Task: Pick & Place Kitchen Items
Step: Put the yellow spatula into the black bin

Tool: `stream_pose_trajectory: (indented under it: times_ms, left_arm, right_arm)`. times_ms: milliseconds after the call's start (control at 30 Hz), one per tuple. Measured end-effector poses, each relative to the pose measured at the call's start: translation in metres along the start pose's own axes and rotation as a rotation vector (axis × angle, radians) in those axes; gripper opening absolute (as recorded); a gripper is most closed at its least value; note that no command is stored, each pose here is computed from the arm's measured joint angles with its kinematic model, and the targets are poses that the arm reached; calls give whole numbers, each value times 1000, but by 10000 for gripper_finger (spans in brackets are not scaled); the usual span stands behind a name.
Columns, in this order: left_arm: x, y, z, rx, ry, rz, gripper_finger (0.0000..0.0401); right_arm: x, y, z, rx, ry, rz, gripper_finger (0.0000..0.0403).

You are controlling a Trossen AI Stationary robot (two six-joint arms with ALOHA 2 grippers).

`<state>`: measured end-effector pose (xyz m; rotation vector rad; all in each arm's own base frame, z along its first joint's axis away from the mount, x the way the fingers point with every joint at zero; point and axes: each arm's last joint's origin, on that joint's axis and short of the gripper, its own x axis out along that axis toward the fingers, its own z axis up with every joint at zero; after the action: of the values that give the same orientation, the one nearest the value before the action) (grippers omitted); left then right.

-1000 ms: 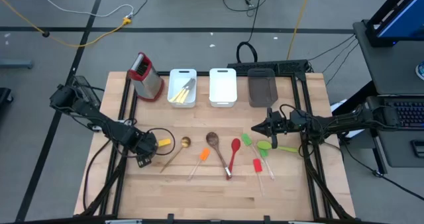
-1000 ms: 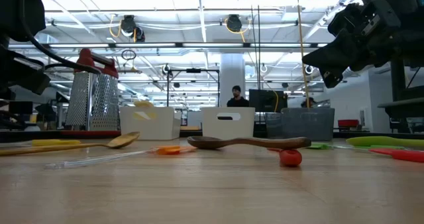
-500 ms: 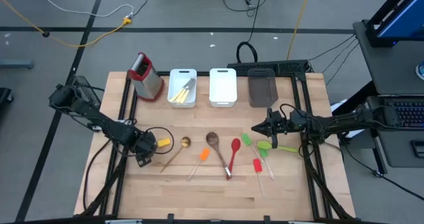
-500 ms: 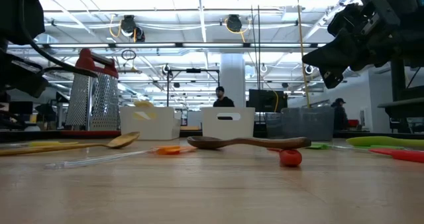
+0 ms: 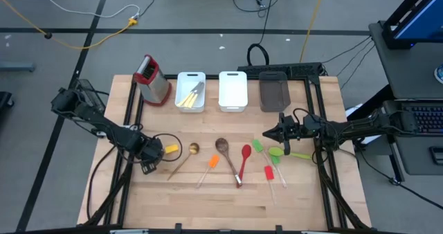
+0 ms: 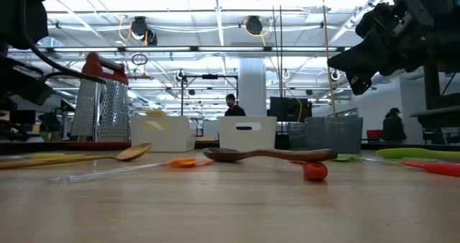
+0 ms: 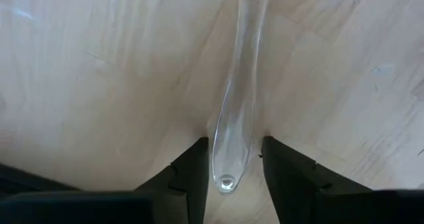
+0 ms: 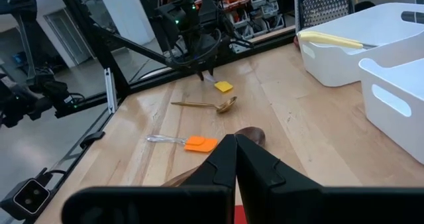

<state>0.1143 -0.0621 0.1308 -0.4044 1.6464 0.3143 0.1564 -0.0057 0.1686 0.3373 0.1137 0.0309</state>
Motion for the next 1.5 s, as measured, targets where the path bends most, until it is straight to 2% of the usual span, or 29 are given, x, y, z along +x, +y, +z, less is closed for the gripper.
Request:
stream_pose_trajectory:
  times_ms: [267,433,600,800,1267,1500]
  left_arm:
    - [0,0,0,8,5,-4,135]
    - [0,-2,5,-89,-56,-24,118]
    - [0,1,7,-159,-58,-11,107]
    - [0,0,8,-183,-67,-20,106]
    - [-1,5,15,-460,-91,-34,106]
    - [-8,8,28,-527,-149,-58,106]
  right_arm:
    - [0,0,0,0,0,1,0]
    - [0,0,0,0,0,0,0]
    - [0,0,0,0,0,0,0]
    - [0,0,0,0,0,0,0]
    - [0,0,0,0,0,0,0]
    - [0,0,0,-1,-1,0,0]
